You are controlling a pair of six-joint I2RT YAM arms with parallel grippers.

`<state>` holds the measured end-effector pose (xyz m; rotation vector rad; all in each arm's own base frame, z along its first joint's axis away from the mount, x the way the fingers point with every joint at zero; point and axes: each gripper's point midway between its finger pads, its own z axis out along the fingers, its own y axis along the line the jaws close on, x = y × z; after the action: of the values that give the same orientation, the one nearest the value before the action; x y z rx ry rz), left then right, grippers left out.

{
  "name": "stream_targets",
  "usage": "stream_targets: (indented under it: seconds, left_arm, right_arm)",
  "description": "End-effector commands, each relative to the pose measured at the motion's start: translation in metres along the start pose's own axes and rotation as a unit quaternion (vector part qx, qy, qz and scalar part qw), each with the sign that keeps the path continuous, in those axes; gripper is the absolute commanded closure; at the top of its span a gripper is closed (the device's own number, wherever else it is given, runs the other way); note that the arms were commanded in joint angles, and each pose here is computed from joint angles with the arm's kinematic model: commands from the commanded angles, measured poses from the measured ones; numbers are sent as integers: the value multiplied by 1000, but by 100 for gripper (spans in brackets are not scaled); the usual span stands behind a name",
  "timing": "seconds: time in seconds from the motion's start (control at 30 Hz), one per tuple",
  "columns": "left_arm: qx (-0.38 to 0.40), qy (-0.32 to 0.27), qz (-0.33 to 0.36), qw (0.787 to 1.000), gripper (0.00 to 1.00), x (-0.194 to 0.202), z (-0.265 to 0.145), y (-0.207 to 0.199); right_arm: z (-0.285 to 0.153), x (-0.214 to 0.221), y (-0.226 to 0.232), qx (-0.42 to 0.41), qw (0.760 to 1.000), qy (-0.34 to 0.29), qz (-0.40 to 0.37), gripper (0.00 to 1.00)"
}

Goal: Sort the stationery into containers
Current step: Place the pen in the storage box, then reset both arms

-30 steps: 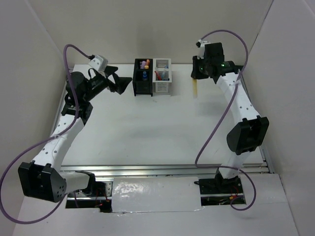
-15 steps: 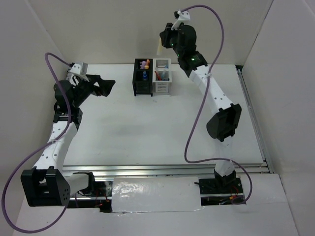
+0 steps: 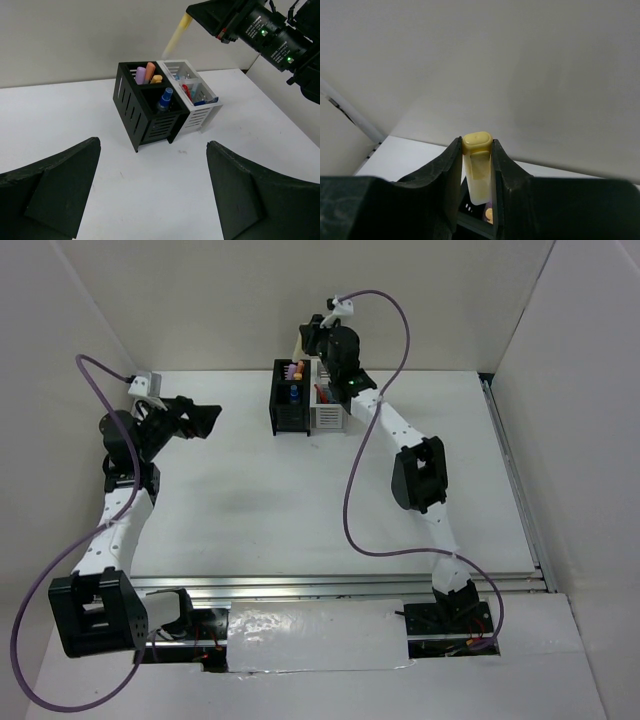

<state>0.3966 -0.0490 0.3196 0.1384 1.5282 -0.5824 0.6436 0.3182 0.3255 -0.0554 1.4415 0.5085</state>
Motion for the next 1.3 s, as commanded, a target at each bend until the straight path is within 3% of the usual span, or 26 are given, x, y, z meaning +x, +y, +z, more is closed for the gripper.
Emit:
stream_targets:
  seconds: [0.0, 0.7, 0.83, 0.87, 0.9, 0.93, 0.97, 1.07, 1.13, 1.2, 1.23, 1.27]
  left_arm:
    - [23, -21, 6, 999, 1, -10, 2, -5]
    - [12, -15, 4, 1000, 1, -5, -8, 5]
    - [10, -15, 7, 1000, 1, -6, -9, 6]
    - [9, -15, 8, 1000, 1, -7, -9, 7]
    - [8, -12, 8, 1000, 1, -6, -9, 8]
    - [7, -13, 11, 1000, 1, -8, -9, 7]
    - [6, -11, 10, 1000, 1, -8, -8, 8]
    - [-9, 6, 2, 1000, 1, -11, -7, 12]
    - [-17, 32, -4, 999, 1, -15, -5, 13]
    - [-33, 60, -7, 998, 1, -16, -6, 16]
    - [-42, 66, -1, 997, 1, -18, -8, 19]
    - [-49, 76, 0, 996, 1, -17, -8, 21]
  right_arm:
    - [4, -52, 29, -33, 995, -92, 31, 100]
    - [22, 38, 25, -37, 997, -61, -6, 100]
    - [21, 47, 29, -48, 997, -52, -20, 77]
    - [21, 50, 29, -48, 997, -48, -24, 68]
    - [20, 49, 33, -55, 997, -46, -24, 50]
    - [20, 50, 34, -58, 997, -42, -23, 43]
    - [19, 49, 36, -62, 997, -41, -22, 29]
    - [14, 25, 47, -74, 996, -45, -12, 17]
    - [5, -7, 60, -91, 995, -48, -5, 14]
    - [-12, -64, 76, -107, 992, -70, 3, 11]
    - [-18, -64, 75, -103, 993, -50, 2, 10]
    - [-36, -111, 82, -106, 992, -69, 7, 10]
